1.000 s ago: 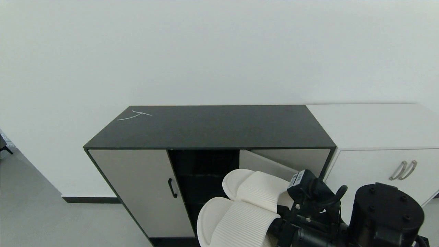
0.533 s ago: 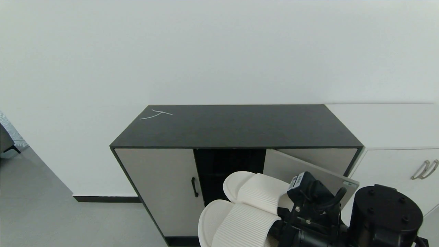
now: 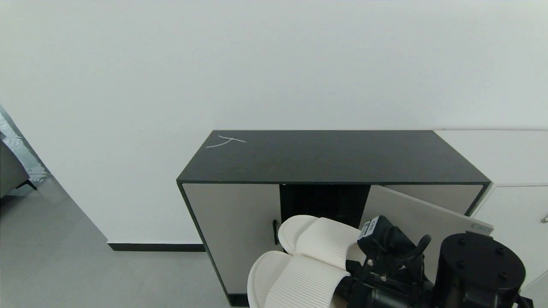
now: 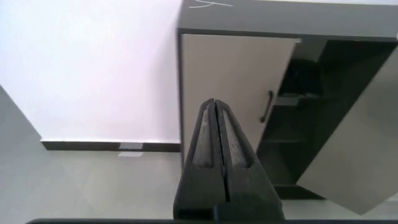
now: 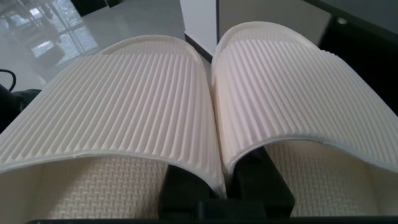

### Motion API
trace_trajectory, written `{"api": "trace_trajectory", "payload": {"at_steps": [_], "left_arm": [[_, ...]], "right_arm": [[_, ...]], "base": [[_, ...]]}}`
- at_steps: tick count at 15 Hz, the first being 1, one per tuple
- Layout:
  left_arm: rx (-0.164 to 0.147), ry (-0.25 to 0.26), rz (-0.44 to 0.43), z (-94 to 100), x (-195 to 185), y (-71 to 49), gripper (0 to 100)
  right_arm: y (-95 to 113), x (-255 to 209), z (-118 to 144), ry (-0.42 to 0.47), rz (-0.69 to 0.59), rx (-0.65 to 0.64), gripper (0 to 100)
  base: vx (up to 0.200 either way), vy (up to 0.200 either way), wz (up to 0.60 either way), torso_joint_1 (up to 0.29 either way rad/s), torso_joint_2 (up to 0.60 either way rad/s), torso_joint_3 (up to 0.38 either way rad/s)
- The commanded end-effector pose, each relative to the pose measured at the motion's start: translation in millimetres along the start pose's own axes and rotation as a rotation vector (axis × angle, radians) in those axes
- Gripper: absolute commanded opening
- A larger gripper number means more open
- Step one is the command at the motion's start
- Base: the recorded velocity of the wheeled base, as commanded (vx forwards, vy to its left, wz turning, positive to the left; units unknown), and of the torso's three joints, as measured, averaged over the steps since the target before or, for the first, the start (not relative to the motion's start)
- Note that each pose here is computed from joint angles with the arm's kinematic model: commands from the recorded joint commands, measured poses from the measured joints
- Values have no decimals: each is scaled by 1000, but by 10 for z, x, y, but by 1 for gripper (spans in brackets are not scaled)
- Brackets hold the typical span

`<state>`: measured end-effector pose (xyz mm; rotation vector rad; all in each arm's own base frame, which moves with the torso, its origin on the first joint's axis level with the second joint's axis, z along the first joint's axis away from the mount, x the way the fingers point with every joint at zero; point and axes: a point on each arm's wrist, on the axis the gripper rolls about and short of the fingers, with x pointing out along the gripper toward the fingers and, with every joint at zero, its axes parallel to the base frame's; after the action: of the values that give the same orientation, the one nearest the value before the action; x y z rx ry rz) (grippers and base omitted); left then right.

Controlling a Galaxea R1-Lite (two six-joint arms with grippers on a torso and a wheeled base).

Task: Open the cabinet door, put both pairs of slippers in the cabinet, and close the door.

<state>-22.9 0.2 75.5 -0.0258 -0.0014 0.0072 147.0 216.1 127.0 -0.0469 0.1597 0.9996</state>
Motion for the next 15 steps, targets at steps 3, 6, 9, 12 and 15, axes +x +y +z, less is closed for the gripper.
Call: {"api": "trace_trajectory", "payload": {"at_steps": [3, 6, 9, 12, 15], "left_arm": [[0, 1, 0, 0, 1, 0, 0], [1, 1, 0, 0, 1, 0, 0], [-2, 1, 0, 0, 1, 0, 0], [-2, 1, 0, 0, 1, 0, 0], [-2, 1, 0, 0, 1, 0, 0]], "right_arm": [[1, 7, -9, 4, 1, 0, 0], [0, 1, -27, 11, 0, 0, 0], [0, 4, -31, 13, 0, 0, 0], [0, 6, -35, 14, 0, 0, 0], [0, -5, -38, 16, 0, 0, 0]], "base": [[0, 0, 0, 0, 0, 0], [200, 0, 0, 1, 4, 2], [133, 0, 0, -3, 2, 2], [0, 0, 0, 0, 0, 0], [0, 0, 0, -113, 256, 128]]}}
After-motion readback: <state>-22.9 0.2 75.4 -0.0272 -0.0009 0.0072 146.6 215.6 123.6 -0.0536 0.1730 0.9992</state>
